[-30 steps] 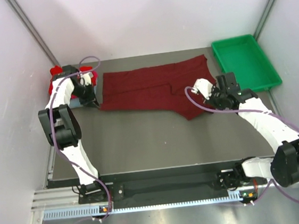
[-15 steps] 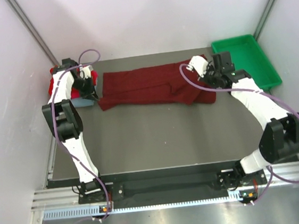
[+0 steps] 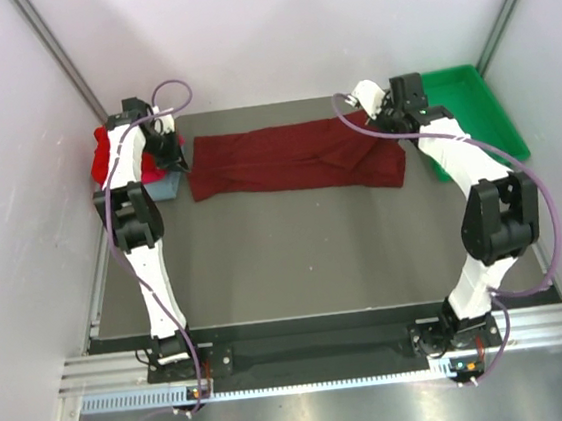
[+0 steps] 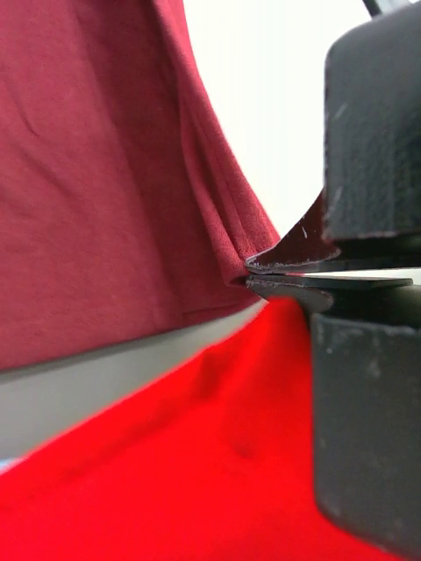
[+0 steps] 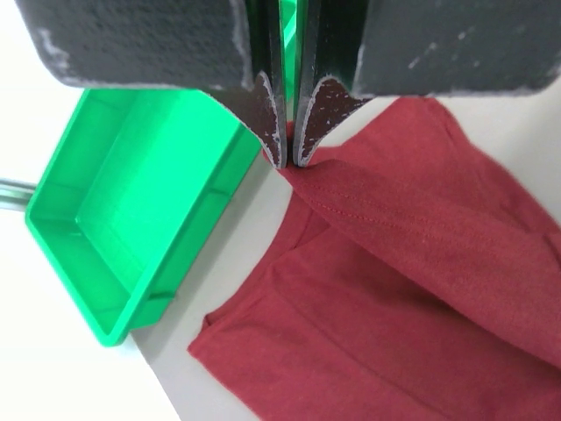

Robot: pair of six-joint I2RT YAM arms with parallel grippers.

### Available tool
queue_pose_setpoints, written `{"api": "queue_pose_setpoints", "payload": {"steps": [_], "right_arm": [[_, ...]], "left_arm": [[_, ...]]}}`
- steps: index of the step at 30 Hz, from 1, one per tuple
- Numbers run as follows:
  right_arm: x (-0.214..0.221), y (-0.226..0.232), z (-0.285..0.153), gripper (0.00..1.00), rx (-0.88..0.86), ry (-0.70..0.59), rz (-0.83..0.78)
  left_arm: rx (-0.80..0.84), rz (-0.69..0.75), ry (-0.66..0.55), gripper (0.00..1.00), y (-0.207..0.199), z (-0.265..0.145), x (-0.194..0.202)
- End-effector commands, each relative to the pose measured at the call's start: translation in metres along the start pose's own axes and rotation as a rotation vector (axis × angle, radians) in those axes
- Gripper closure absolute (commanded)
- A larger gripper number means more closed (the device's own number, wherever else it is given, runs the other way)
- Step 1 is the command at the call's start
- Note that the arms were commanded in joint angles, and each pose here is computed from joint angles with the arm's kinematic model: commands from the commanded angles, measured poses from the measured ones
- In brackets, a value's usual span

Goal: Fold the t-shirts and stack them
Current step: Fold the tshirt

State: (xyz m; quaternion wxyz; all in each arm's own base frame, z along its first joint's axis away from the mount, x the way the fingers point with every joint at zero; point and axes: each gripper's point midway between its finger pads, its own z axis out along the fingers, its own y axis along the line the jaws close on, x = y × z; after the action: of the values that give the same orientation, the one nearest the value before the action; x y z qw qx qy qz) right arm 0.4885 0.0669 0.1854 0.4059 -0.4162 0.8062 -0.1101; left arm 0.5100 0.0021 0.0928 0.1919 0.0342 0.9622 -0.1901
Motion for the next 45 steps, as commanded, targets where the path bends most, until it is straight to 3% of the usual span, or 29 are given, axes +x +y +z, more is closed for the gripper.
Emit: {"api": "queue_pose_setpoints", "payload": {"steps": [1,10,16,24,28,30,32,34,36,42,45], "right_arm": [[-0.026,-0.035,-0.004,1.0,0.097,-0.069,-0.002],[-0.032,-0.047,0.025,1.0,0.097,-0.074,0.012],[-0.03,-0.045,0.045,1.0,0.087,-0.067,0.023],[-0.028,-0.044,0.059,1.0,0.084,-0.063,0.036],[-0.028,-0.043,0.065,1.0,0.083,-0.064,0.04],[-0.028,-0.043,0.069,1.0,0.083,-0.062,0.041],[-0.027,-0.043,0.072,1.0,0.083,-0.062,0.048],[-0.029,-0.045,0.075,1.0,0.086,-0.066,0.05],[-0.03,-0.045,0.076,1.0,0.087,-0.069,0.046],[-0.032,-0.044,0.074,1.0,0.089,-0.073,0.051],[-0.03,-0.04,0.077,1.0,0.082,-0.069,0.055]], "left_arm": [[0.018,0.065,-0.082,1.0,-0.013,-0.001,-0.027],[-0.043,0.171,-0.205,1.0,-0.031,0.013,-0.069],[-0.118,0.157,-0.281,1.0,-0.021,0.014,-0.09],[-0.271,0.1,-0.275,1.0,0.009,0.013,-0.087],[-0.261,0.108,-0.28,0.99,0.011,0.022,-0.089],[-0.248,0.116,-0.287,0.92,0.008,0.032,-0.092],[-0.26,0.127,-0.304,0.74,0.006,0.037,-0.099],[-0.293,0.125,-0.309,0.66,0.003,0.038,-0.101],[-0.292,0.128,-0.334,0.61,-0.009,0.019,-0.106],[-0.283,0.094,-0.302,0.6,-0.022,-0.025,-0.078],[-0.255,0.072,-0.238,0.6,-0.021,-0.02,-0.054]]}}
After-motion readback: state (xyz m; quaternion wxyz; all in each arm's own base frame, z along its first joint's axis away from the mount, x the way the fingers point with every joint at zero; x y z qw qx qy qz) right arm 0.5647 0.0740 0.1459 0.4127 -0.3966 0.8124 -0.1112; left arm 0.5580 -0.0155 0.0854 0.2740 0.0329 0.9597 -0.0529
